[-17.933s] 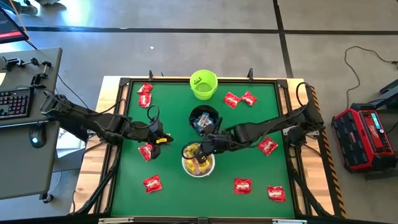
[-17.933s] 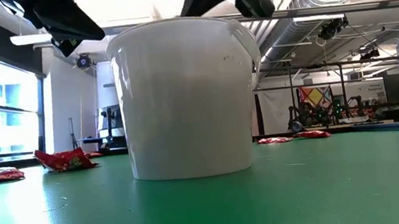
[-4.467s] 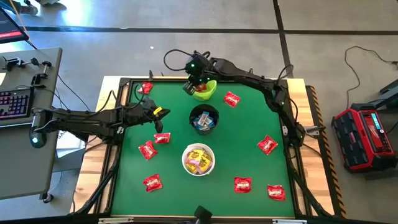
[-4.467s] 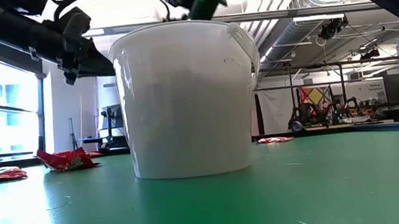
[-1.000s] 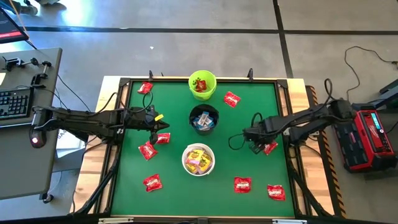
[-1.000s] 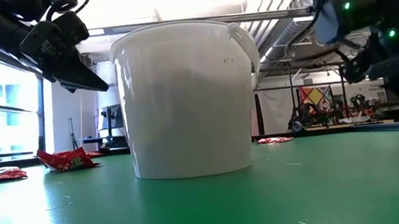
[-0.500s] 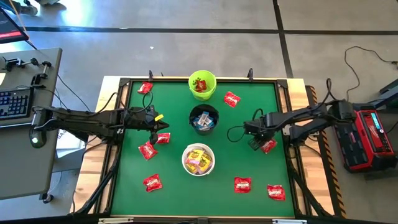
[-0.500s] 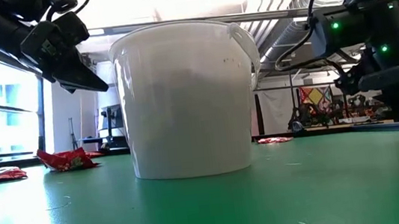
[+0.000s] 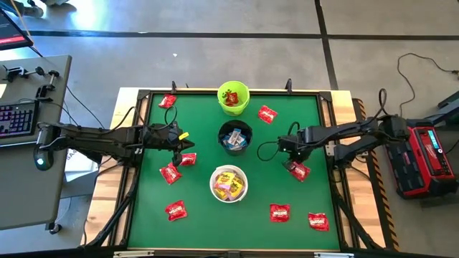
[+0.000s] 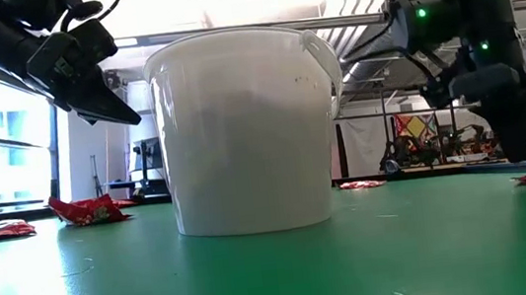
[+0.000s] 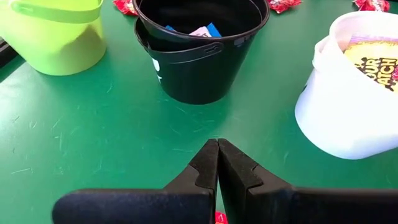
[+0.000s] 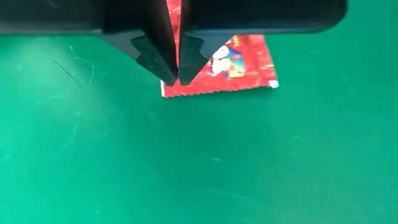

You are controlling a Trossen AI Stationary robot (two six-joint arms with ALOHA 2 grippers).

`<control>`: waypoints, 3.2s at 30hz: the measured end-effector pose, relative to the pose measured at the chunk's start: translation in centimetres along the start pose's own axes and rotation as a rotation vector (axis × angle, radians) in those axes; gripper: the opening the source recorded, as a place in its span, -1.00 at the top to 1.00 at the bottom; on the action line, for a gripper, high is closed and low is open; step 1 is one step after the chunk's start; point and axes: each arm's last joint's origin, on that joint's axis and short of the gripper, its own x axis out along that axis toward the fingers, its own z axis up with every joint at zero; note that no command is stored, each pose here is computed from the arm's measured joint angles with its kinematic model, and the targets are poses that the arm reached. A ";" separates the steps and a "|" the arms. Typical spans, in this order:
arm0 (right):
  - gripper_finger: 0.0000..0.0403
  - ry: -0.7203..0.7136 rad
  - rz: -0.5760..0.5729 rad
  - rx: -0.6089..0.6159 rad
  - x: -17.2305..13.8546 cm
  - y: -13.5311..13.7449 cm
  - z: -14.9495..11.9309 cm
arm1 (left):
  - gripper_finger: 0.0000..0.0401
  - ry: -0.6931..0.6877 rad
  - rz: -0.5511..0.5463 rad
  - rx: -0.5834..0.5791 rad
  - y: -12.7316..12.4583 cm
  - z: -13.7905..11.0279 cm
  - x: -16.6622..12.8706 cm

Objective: Sort candy by brand, put in halloween buckets
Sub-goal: Put the red candy into the green bucket

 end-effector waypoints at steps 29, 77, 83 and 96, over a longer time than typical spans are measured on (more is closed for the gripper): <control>0.56 0.358 0.239 -0.034 3.6 -3.5 -2.0 | 1.00 0.019 0.002 -0.047 0.0 -0.2 0.0; 1.00 -0.774 0.220 0.128 -14.3 1.9 25.0 | 1.00 0.011 0.046 -0.071 0.1 -0.2 0.0; 1.00 -0.725 0.194 0.142 -12.0 0.7 27.1 | 1.00 0.011 0.047 -0.077 0.1 -0.2 0.0; 1.00 -0.664 0.171 0.172 -9.3 -0.5 28.7 | 1.00 0.012 0.047 -0.077 0.2 -0.2 0.0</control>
